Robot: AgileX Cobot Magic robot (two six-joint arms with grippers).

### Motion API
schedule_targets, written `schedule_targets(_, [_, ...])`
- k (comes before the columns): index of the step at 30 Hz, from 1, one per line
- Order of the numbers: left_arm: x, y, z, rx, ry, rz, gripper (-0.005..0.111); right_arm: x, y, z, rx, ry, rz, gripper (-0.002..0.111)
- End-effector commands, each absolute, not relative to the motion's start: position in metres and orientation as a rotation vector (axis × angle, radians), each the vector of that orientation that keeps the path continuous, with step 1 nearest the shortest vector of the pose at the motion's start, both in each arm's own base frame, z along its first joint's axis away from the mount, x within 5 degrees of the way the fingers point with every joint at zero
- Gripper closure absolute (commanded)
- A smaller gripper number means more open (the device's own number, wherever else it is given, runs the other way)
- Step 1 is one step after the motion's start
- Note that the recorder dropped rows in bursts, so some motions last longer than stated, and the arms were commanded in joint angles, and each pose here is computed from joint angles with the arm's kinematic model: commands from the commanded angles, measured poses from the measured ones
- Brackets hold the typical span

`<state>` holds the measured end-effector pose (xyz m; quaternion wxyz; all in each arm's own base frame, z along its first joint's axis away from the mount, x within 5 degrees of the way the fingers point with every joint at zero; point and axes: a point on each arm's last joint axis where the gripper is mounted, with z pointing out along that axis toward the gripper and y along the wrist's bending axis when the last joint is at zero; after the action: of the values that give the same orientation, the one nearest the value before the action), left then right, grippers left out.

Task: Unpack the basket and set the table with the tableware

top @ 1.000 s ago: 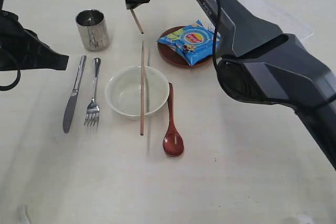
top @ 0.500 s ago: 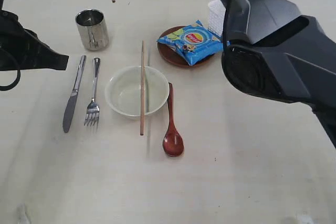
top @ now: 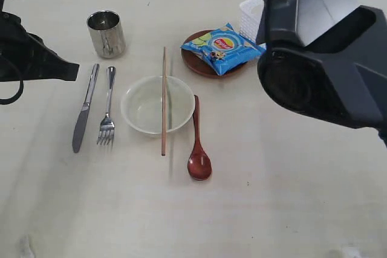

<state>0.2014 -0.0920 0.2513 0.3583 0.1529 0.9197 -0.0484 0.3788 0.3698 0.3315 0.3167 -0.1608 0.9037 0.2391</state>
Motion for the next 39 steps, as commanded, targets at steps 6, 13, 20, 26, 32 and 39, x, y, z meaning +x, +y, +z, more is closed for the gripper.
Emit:
schedule_targets(6, [0.201, -0.091, 0.251, 0.395, 2.369, -0.122, 0.106, 0.350, 0.335, 0.349, -0.526, 2.483, 0.364, 0.109])
schedule_targets(13, [0.201, -0.091, 0.251, 0.395, 2.369, -0.122, 0.106, 0.289, 0.318, 0.329, -0.475, 2.522, 0.217, 0.109])
schedule_targets(20, [0.201, -0.091, 0.251, 0.395, 2.368, -0.123, 0.106, 0.256, 0.315, 0.278, -0.280, 2.593, 0.194, 0.109])
schedule_targets(26, [0.201, -0.091, 0.251, 0.394, 2.369, -0.124, 0.106, 0.235, 0.327, 0.246, -0.115, 2.586, 0.317, 0.109])
schedule_targets(32, [0.201, -0.091, 0.251, 0.395, 2.368, -0.122, 0.106, 0.227, 0.329, 0.231, -0.068, 2.568, 0.326, 0.109])
schedule_targets(39, [0.201, -0.091, 0.251, 0.395, 2.368, -0.122, 0.106, 0.220, 0.322, 0.207, -0.007, 2.610, 0.343, 0.109])
